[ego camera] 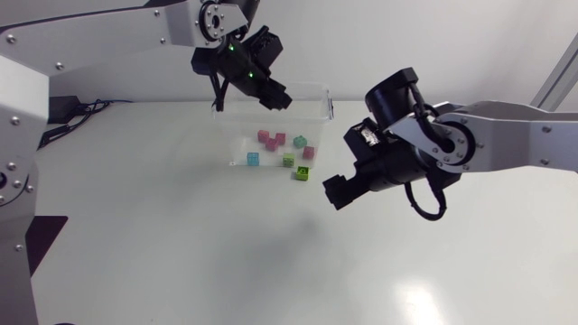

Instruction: Place the duplo bricks in the container

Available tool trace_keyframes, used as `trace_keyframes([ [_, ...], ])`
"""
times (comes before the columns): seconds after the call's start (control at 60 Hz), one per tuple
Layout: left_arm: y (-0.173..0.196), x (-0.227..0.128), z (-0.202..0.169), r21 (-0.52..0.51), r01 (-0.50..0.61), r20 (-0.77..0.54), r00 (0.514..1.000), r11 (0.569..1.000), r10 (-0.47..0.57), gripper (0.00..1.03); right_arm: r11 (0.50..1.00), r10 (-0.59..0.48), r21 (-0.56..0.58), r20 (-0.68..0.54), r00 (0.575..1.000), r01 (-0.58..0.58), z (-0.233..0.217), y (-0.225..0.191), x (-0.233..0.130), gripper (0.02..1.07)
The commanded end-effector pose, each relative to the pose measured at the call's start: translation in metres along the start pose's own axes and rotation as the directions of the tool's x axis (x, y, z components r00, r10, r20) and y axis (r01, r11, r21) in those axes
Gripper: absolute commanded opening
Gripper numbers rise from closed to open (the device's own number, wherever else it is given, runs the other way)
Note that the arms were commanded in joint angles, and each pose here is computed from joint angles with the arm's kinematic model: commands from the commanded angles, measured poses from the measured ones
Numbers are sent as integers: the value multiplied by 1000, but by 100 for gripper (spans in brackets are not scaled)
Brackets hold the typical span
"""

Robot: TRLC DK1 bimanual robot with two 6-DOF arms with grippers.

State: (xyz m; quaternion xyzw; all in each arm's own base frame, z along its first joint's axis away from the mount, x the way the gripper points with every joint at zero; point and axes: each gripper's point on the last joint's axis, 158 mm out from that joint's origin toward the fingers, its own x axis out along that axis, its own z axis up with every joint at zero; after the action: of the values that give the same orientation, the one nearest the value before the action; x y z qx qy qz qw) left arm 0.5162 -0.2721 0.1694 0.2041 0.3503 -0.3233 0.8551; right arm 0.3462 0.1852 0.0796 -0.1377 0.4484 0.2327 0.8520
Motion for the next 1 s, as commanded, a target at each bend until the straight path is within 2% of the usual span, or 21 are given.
trace_keyframes([
  [0.0, 25, -6, 21, -64, -47, 79, 996, 997, 52, 24, 1000, -3, 15, -2, 1000, 3, 6, 3, 10, 102],
  [0.167, 63, 7, 33, -131, -103, 168, 978, 986, 125, 24, 999, -48, 13, -8, 999, 48, 11, 11, 28, 102],
  [0.4, 93, 35, 31, -186, -139, 184, 968, 973, 173, 27, 989, -148, -4, -10, 989, 148, 20, 9, 51, 102],
  [0.467, 99, 42, 29, -197, -150, 179, 966, 969, 186, 42, 988, -154, 12, -1, 988, 154, 27, 8, 57, 102],
  [0.583, 109, 54, 26, -222, -171, 170, 963, 960, 211, 81, 987, -156, 32, 42, 987, 155, 40, 10, 66, 102],
  [0.65, 111, 55, 24, -238, -179, 164, 961, 955, 221, 93, 986, -164, 29, 43, 986, 163, 43, 13, 72, 102],
  [0.7, 112, 56, 22, -247, -179, 161, 962, 952, 223, 98, 983, -185, 27, 48, 982, 184, 46, 12, 76, 102],
  [0.983, 119, 50, 9, -302, -203, 120, 961, 931, 249, 98, 979, -196, 69, 66, 978, 192, 61, 15, 90, 102],
])
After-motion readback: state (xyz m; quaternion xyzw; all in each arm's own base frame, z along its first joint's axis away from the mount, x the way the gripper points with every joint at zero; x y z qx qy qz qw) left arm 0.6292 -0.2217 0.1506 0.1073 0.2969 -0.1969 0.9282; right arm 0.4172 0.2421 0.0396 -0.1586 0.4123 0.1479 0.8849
